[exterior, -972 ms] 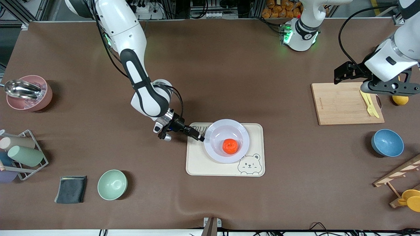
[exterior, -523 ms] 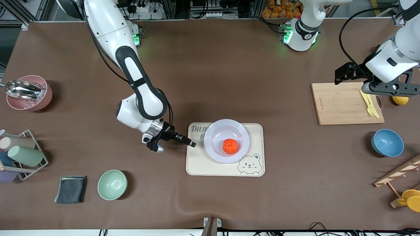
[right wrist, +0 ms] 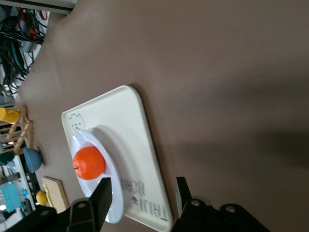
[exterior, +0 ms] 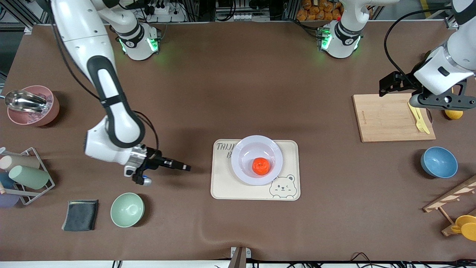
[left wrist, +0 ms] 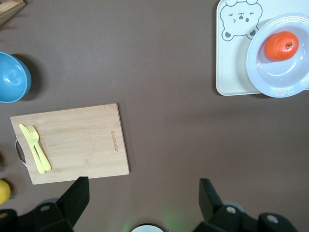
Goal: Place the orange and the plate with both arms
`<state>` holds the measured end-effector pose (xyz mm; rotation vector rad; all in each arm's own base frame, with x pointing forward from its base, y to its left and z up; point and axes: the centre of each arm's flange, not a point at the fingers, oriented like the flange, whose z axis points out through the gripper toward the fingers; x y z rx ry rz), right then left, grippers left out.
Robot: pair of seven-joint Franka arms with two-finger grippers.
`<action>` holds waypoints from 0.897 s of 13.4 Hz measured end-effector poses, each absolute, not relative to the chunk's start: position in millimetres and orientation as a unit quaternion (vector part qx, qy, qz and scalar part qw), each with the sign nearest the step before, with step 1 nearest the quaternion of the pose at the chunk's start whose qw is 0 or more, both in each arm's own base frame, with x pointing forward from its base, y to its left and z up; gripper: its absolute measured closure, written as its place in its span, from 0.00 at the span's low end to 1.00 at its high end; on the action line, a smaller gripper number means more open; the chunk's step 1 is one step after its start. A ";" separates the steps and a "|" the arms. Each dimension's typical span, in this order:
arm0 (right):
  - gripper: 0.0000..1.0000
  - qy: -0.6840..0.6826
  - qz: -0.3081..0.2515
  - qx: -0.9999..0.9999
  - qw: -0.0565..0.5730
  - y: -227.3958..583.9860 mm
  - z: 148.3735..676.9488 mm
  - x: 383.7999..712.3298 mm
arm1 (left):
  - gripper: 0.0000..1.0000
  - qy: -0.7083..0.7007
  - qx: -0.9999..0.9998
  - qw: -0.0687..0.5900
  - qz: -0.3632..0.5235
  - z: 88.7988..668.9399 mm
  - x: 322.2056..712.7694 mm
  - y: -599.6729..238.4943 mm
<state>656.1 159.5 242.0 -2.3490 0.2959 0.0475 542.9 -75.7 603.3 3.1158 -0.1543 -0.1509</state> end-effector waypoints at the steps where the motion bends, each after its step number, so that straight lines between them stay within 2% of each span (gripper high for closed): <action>1: 0.38 0.098 0.024 -0.925 0.365 141.1 250.9 659.3 | 0.00 -0.049 0.998 0.009 -0.048 603.2 542.9 -75.6; 7: 0.38 0.006 0.064 -0.944 0.323 43.1 340.3 685.5 | 0.00 -0.048 0.998 0.009 -0.049 600.9 544.2 -74.9; 12: 0.35 -0.030 0.086 -0.957 0.274 8.5 377.1 687.9 | 0.00 -0.049 0.997 0.009 -0.051 598.9 545.2 -75.2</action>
